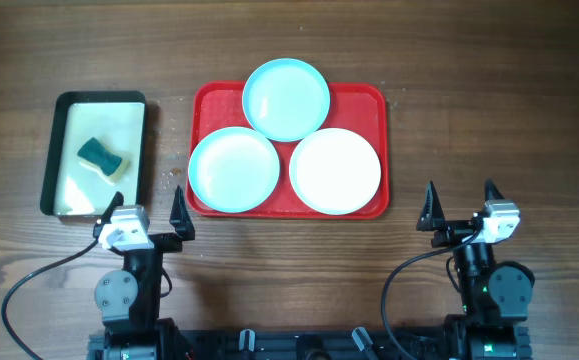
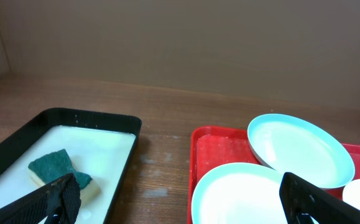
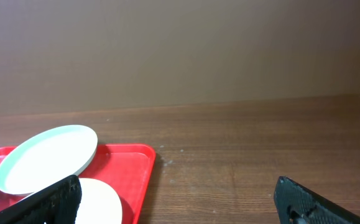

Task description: Clean dirty plates on tray and stack at the side

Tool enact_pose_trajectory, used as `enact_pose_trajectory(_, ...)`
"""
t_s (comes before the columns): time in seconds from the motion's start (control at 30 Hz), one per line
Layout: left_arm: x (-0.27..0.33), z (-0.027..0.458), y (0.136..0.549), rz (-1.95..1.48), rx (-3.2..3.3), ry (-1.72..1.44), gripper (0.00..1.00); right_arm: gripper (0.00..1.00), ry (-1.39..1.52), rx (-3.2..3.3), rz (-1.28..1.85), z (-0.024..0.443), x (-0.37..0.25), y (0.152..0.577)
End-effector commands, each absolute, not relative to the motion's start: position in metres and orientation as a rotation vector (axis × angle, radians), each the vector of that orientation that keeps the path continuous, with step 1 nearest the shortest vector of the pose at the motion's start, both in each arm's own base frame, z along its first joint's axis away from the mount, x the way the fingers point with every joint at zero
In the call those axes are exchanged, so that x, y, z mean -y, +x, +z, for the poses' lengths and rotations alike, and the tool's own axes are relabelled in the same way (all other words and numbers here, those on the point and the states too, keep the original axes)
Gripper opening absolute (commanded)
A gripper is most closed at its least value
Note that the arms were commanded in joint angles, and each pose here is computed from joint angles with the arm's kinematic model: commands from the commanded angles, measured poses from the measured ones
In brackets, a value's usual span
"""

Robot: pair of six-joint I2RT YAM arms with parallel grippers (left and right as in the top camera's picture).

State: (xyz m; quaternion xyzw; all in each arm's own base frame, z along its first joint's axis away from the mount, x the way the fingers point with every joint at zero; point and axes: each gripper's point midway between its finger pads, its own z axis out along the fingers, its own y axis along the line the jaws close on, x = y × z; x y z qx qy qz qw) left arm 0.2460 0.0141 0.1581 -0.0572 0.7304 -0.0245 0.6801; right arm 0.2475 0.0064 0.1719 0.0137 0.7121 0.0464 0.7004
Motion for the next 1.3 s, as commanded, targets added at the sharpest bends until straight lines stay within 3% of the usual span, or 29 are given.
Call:
enact_pose_trajectory(0.0,-0.016,0.157,0.246,-0.042,-1.639,-0.134,1.0,1.0,0.044,-1.587,0.082,0.171,-0.002,0.248)
enact_pose_trajectory(1.07,-0.016,0.158,0.246,-0.043,-1.633,-0.133,1.0,1.0,0.044,-1.587,0.082,0.171,-0.002,0.248)
enact_pose_trajectory(1.2,0.006,0.161,0.246,-0.151,-1.627,-0.038,1.0,1.0,0.043,-1.587,0.081,0.171,-0.002,0.248)
enact_pose_trajectory(1.27,0.061,0.182,0.233,-0.45,-1.548,0.183,1.0,1.0,0.043,-1.587,0.081,0.171,-0.002,0.248)
